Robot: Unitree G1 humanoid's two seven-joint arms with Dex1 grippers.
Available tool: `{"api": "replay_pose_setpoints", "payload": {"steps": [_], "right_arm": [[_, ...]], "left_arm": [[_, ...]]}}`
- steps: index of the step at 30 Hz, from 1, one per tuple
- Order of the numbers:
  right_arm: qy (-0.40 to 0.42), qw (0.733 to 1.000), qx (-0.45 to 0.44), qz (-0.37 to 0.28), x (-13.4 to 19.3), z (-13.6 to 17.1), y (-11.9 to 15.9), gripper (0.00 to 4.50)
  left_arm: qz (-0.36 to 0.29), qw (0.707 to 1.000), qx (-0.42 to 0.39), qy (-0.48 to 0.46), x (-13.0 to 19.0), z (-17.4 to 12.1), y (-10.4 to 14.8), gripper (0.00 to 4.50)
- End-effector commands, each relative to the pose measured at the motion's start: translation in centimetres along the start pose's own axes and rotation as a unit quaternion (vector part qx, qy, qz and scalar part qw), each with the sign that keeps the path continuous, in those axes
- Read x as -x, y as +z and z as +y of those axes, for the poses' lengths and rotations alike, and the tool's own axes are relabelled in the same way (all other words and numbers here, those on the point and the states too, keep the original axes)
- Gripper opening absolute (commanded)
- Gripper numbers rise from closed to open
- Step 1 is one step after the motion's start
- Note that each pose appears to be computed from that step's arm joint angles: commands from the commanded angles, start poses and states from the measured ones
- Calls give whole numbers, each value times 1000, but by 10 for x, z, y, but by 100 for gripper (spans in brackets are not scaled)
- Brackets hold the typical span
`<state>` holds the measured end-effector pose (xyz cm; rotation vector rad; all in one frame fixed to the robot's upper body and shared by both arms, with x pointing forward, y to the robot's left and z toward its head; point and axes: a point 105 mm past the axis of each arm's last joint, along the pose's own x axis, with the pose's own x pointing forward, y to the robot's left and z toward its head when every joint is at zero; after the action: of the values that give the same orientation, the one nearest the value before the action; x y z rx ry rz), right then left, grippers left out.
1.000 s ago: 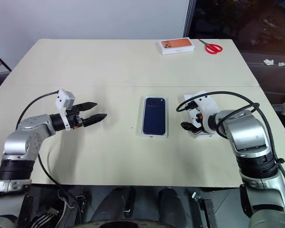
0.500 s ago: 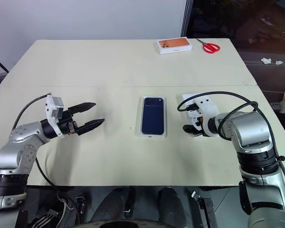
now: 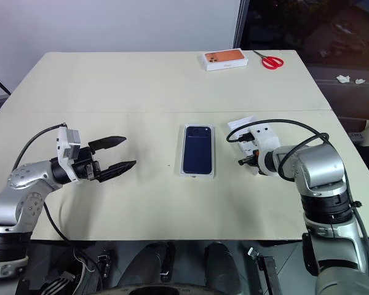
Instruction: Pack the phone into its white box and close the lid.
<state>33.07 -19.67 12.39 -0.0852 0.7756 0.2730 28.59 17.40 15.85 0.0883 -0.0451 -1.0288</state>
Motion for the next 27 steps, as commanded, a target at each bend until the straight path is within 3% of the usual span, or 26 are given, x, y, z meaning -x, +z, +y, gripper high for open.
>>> {"api": "replay_pose_setpoints", "payload": {"steps": [1,3,7,9,12,16,20,27], "right_arm": [[45,992,-50,-105,19,11,50,6],[112,982,-43,-147,27,38,71,6],[313,917,-106,-223,46,97,108,6],[383,886,-133,-224,47,118,109,6],[410,873,-144,-220,47,131,108,6],[515,808,-228,-170,35,175,99,6],[541,790,-252,-141,29,193,87,6],[556,783,-263,-91,20,209,62,6]], "left_arm": [[-25,999,-23,18,-1,9,19,450],[-22,998,-39,37,1,17,23,450],[-40,997,-32,63,5,28,36,450],[-39,997,-28,66,6,29,34,450],[-37,997,-19,69,6,30,32,450],[-37,996,-15,84,6,32,27,450],[-41,994,-5,98,7,34,27,450],[-40,993,10,112,5,30,17,450]]}}
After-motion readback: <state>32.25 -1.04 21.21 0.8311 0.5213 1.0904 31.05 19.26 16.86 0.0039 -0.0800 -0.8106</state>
